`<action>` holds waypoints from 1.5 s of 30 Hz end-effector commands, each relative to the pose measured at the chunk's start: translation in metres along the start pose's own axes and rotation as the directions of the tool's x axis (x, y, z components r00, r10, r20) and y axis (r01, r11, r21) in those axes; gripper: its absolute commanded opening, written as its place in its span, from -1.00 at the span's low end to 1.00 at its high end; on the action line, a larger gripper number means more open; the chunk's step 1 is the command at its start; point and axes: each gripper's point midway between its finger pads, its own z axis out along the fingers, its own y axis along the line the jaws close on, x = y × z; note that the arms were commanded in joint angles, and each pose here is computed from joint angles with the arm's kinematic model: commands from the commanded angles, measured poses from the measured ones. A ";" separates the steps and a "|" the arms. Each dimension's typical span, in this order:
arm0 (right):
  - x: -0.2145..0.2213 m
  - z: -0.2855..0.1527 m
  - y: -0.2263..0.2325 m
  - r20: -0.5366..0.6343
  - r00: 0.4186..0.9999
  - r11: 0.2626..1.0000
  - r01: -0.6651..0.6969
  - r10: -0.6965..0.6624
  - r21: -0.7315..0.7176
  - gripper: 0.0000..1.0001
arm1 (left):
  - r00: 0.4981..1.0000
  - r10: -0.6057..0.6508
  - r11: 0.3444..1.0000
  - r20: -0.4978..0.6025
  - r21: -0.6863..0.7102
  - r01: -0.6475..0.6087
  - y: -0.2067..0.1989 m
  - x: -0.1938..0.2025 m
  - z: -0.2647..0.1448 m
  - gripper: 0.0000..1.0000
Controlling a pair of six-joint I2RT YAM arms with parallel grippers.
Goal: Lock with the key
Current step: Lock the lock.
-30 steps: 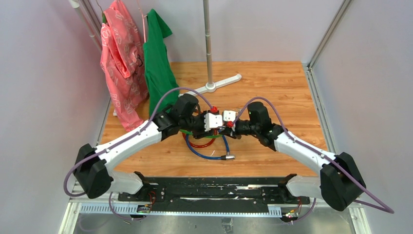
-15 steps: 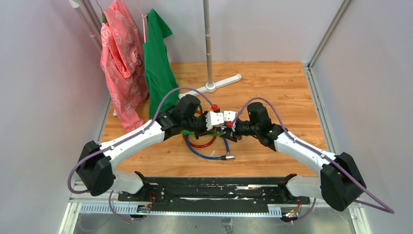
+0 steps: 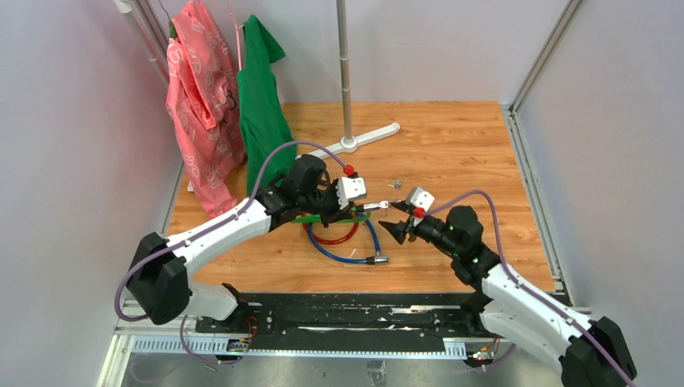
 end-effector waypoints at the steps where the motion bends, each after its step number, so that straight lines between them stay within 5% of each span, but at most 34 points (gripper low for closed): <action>1: 0.000 -0.014 -0.007 0.148 0.980 0.977 -0.154 0.132 0.148 0.11 | 0.993 -0.100 0.995 -0.055 -0.009 0.099 -0.001 0.023 -0.002 -1.00; 6: 0.005 -0.005 0.030 0.117 0.992 0.995 -0.053 0.043 0.083 -0.23 | 0.992 -0.110 0.994 -0.057 -0.015 0.109 0.000 0.025 0.000 -1.00; 20: 0.010 0.034 0.004 0.265 0.964 0.973 -0.046 -0.015 0.225 -0.25 | 0.992 -0.118 0.993 -0.043 -0.003 0.118 -0.003 0.021 -0.001 -1.00; 32: 0.033 0.060 -0.002 0.219 0.975 0.968 -0.006 -0.050 0.249 -0.23 | 0.992 -0.121 0.992 -0.027 0.021 0.121 -0.007 0.017 -0.002 -1.00; 38: 0.024 0.068 0.003 0.247 0.967 0.978 0.011 -0.063 0.209 -0.90 | 0.990 -0.137 0.991 -0.032 0.001 0.137 -0.004 0.018 -0.002 -1.00; 45: -0.012 0.059 0.006 0.330 0.943 0.982 -0.094 0.036 0.162 -1.00 | 0.962 -0.157 0.986 -0.224 -0.092 0.140 0.006 0.075 0.001 -1.00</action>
